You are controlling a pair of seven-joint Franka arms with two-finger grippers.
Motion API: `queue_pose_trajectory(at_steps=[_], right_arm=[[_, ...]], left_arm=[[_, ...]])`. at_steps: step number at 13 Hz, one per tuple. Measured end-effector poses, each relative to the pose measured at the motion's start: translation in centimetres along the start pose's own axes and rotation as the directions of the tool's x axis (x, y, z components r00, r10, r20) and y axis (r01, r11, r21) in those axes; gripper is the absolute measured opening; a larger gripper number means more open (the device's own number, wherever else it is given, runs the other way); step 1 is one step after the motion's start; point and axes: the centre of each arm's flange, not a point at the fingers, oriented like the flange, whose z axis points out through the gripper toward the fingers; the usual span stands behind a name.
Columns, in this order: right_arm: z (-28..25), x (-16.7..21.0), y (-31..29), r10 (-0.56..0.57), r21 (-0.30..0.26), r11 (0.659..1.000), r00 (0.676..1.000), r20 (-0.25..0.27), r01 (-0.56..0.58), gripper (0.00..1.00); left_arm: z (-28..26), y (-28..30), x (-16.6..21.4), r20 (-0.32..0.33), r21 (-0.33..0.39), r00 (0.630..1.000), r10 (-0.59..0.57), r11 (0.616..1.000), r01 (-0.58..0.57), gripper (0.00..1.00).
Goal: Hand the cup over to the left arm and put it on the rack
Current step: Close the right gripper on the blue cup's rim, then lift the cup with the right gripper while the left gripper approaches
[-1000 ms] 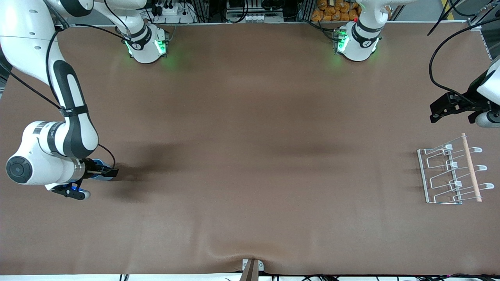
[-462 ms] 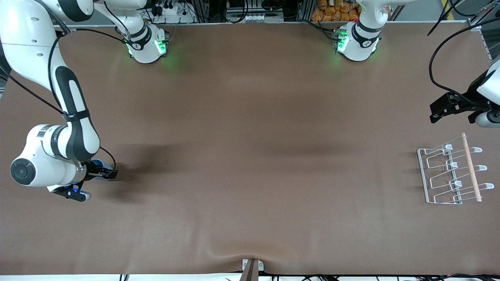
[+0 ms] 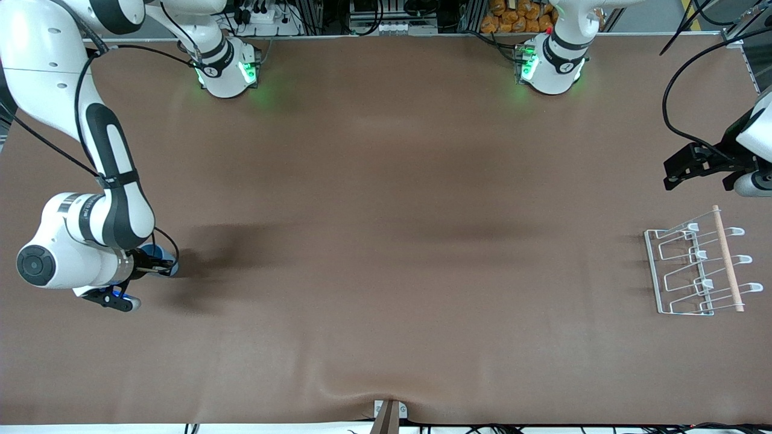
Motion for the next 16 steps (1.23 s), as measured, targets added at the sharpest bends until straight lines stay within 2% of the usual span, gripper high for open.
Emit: queue_pose_trajectory(at_steps=[3, 6, 7, 9, 12, 15, 16], right_arm=[[-1.1, 0.2, -0.7, -0.009, 0.004, 1.0, 1.0, -0.022, 0.01, 0.06], [-4.6, 0.0, -2.7, -0.034, 0.023, 0.999, 0.997, -0.063, 0.035, 0.06], [-5.9, -0.5, -4.2, -0.043, 0.056, 0.997, 0.997, -0.064, 0.046, 0.06], [-8.0, -1.5, -7.6, -0.041, 0.176, 0.983, 0.998, -0.051, 0.05, 0.06], [-9.5, -2.8, -11.7, 0.019, 0.342, 0.94, 1.0, 0.008, -0.021, 0.06], [-12.0, -5.4, -18.9, 0.129, 0.422, 0.894, 0.988, 0.082, -0.152, 0.06], [-13.0, -6.6, -21.4, 0.165, 0.442, 0.875, 0.98, 0.112, -0.197, 0.06]], left_arm=[[0.0, 0.1, 0.0, 0.0, -0.013, 1.0, -0.002, 1.0, 0.002, 1.0], [0.0, 0.3, 0.0, 0.003, -0.071, 1.0, -0.013, 0.997, 0.013, 1.0], [0.1, 0.4, 0.0, 0.006, -0.102, 1.0, -0.019, 0.995, 0.02, 1.0], [0.7, 0.3, 0.3, 0.023, -0.197, 0.999, -0.046, 0.979, 0.05, 1.0], [2.7, -0.3, 1.1, 0.068, -0.317, 0.994, -0.086, 0.943, 0.104, 1.0], [4.4, -0.8, 1.6, 0.172, -0.458, 0.971, -0.168, 0.859, 0.23, 1.0], [4.8, -0.7, 1.7, 0.206, -0.482, 0.958, -0.199, 0.832, 0.276, 1.0]])
